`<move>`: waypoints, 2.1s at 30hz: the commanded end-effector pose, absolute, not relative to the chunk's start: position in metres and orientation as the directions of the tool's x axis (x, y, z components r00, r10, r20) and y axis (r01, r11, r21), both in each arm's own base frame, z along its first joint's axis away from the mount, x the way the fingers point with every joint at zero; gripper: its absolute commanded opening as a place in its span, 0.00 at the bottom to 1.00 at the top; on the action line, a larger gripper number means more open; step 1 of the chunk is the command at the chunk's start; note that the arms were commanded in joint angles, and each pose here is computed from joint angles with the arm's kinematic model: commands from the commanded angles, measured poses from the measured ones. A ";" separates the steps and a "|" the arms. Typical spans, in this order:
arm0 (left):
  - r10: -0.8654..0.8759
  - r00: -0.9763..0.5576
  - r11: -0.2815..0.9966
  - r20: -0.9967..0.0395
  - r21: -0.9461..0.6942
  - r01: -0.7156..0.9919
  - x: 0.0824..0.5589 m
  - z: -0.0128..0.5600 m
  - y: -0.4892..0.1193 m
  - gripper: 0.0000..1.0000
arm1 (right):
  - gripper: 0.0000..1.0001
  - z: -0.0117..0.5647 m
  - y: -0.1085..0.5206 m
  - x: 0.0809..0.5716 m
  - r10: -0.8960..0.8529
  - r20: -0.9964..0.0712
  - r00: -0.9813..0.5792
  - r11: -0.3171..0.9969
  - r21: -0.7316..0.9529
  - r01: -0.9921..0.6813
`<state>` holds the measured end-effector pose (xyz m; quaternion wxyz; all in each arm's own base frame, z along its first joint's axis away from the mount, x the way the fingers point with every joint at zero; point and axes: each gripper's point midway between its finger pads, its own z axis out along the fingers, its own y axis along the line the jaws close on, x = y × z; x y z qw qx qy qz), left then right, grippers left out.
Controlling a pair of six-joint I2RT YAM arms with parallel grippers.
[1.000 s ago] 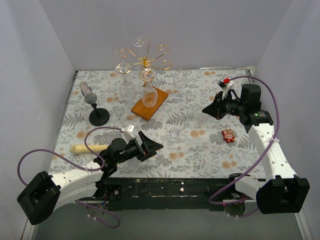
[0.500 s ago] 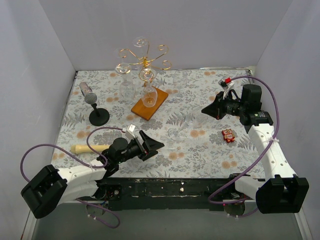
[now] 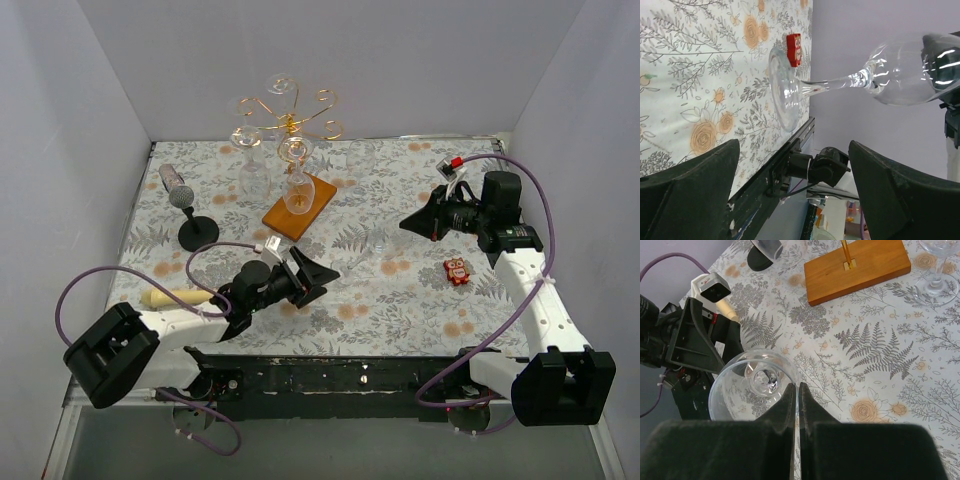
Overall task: Place the wine glass upside down on the wine glass rack
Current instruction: Turn the wine glass upside down at the wine rack.
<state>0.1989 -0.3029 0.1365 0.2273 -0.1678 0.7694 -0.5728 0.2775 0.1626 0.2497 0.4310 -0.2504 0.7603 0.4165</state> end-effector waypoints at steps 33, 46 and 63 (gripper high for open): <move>-0.531 -0.786 0.461 -0.316 -0.886 0.045 0.238 0.145 -0.312 0.00 | 0.10 0.267 0.170 0.271 0.012 -0.890 -0.456 0.454 0.411 -0.791; -0.589 -0.703 0.523 -0.399 -0.851 0.045 0.234 0.153 -0.273 0.00 | 0.74 0.264 0.171 0.256 -0.023 -0.910 -0.414 0.418 0.367 -0.831; -0.485 -0.602 0.749 -0.634 -0.657 0.089 0.229 0.166 -0.214 0.00 | 0.82 0.271 0.156 0.250 -0.076 -0.952 -0.296 0.436 0.235 -0.868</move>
